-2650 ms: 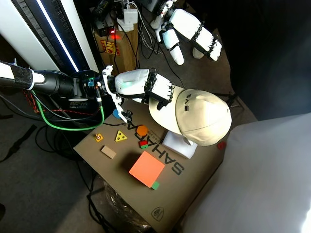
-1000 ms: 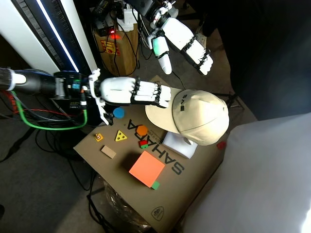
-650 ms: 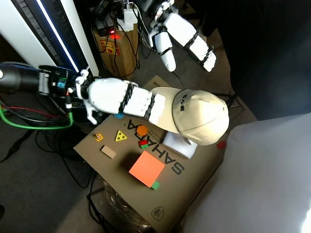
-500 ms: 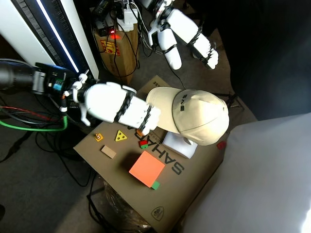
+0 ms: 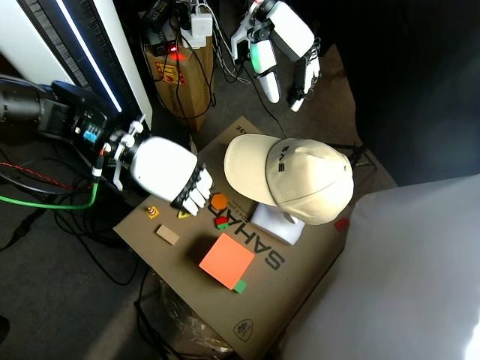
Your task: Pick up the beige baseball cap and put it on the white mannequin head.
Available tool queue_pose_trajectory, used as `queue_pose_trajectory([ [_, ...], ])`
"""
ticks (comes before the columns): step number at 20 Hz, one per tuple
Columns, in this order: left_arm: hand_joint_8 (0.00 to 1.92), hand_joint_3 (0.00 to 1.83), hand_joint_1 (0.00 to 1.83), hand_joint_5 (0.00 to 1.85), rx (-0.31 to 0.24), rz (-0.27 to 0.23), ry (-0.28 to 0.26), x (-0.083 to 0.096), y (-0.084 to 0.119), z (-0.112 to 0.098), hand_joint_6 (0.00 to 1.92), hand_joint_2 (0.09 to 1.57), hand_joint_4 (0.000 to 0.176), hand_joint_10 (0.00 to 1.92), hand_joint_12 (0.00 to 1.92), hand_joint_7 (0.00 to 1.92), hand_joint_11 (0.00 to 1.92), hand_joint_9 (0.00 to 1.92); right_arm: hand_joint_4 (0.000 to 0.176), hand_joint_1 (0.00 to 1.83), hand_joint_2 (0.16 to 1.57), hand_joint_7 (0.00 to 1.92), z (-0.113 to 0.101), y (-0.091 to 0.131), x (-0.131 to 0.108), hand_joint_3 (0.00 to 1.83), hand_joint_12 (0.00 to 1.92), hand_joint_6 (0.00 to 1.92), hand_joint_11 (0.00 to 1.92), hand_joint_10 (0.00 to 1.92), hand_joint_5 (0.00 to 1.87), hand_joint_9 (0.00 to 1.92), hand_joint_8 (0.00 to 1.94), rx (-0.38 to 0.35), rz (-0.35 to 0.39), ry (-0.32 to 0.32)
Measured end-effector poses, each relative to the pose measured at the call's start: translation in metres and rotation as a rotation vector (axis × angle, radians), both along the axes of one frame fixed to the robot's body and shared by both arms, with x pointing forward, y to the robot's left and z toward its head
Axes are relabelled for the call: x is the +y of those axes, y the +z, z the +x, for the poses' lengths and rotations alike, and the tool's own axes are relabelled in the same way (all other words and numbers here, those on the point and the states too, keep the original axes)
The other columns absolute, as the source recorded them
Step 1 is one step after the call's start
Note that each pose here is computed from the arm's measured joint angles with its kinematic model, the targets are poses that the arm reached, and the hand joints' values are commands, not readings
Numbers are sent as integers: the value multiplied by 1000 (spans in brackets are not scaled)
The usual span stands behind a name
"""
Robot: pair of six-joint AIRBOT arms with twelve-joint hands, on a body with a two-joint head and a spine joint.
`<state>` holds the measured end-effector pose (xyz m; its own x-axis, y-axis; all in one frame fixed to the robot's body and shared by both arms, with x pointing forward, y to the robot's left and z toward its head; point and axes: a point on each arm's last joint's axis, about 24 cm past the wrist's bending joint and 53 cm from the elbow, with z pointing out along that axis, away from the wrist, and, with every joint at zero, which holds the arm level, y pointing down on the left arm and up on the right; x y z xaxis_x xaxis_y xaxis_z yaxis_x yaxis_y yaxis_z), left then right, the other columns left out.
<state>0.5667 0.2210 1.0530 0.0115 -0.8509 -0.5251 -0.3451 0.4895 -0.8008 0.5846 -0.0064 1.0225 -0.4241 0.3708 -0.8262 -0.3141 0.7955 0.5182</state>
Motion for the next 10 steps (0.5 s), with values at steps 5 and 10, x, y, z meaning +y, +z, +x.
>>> queue_pose_trajectory([
  [5, 1921, 0, 1154, 1001, -35, -57, 20, -6, 23, 7, 1114, 1134, 0, 1921, 1921, 1349, 1484, 1442, 134, 982, 1166, 1557, -1, 14, 9, 4, 1921, 1921, 1917, 1921, 1363, 1744, 1941, 15, 18, 75],
  [10, 1921, 0, 1189, 1246, -25, -140, 52, -17, 34, 11, 1887, 1161, 0, 1921, 1921, 1435, 1618, 1529, 176, 896, 1343, 1627, 7, 29, 8, 33, 1921, 1921, 1921, 1921, 1389, 1767, 1941, 20, 24, 116],
])
